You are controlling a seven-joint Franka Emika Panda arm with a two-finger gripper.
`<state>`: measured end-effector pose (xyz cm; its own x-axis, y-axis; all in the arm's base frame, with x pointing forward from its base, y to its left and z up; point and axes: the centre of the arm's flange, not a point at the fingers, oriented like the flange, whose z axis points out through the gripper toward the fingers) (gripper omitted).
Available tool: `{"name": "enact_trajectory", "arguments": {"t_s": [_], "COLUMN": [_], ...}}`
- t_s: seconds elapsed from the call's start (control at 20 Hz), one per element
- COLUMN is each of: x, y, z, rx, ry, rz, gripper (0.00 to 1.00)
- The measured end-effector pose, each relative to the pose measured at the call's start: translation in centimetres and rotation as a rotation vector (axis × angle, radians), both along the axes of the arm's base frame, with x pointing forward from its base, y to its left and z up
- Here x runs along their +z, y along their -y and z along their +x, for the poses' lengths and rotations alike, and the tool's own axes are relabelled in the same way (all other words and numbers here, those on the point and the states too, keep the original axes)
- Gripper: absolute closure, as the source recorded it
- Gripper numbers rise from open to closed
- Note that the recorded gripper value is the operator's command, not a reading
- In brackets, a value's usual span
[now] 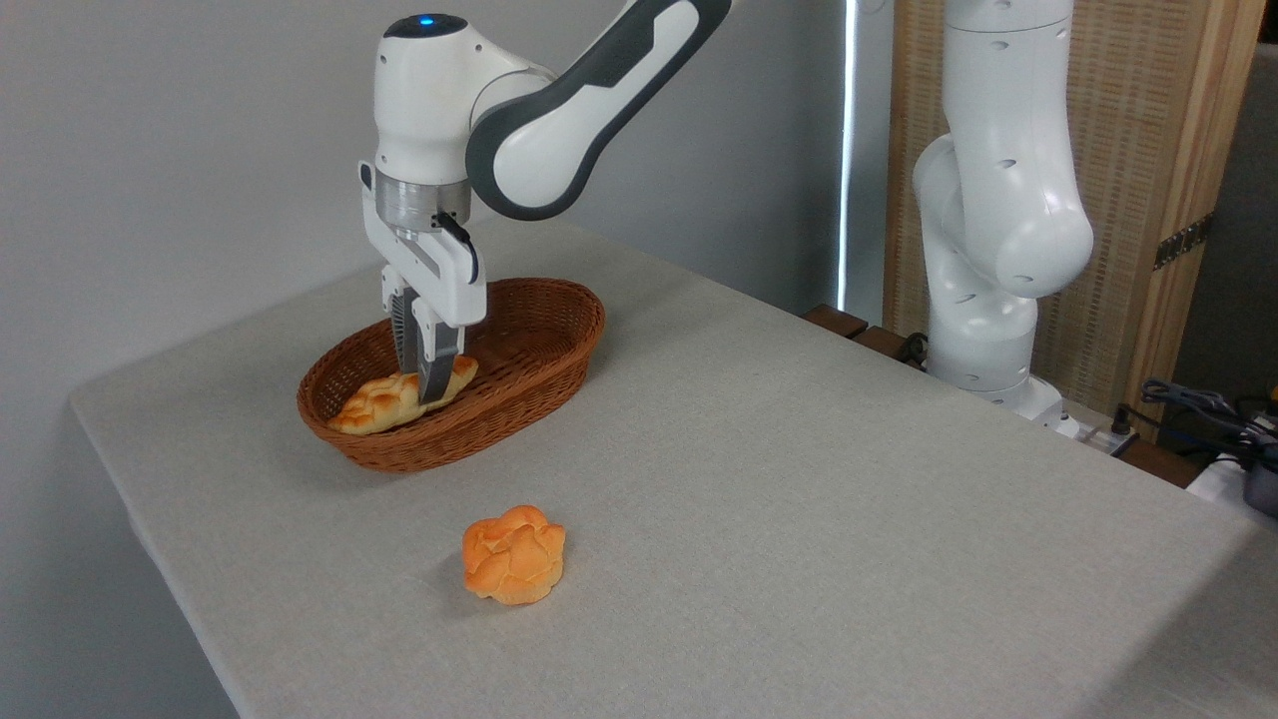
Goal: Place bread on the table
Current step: 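Close the gripper on the braided bread roll inside the basket, then lift the braided roll up out of the basket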
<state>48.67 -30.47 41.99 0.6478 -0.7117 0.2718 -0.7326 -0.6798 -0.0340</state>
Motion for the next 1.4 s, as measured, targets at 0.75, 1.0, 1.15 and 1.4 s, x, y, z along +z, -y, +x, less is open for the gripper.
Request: {"name": "enact_trajectory", "arguments": {"t_s": [0.75,1.0,1.15,1.4], "x": [5.5,9.2,12.7,16.3], "y": [-0.7,-2.3,-6.4,-13.8], "z": [0.2,0.5,1.4,0.7], "rx": [0.03,0.002,-0.032,-0.121], "ry": [-0.108,-0.166,-0.193,-0.249], "rz": [-0.011,-0.015,-0.015,0.004], "gripper": [0.76,0.76,0.75,0.73]}}
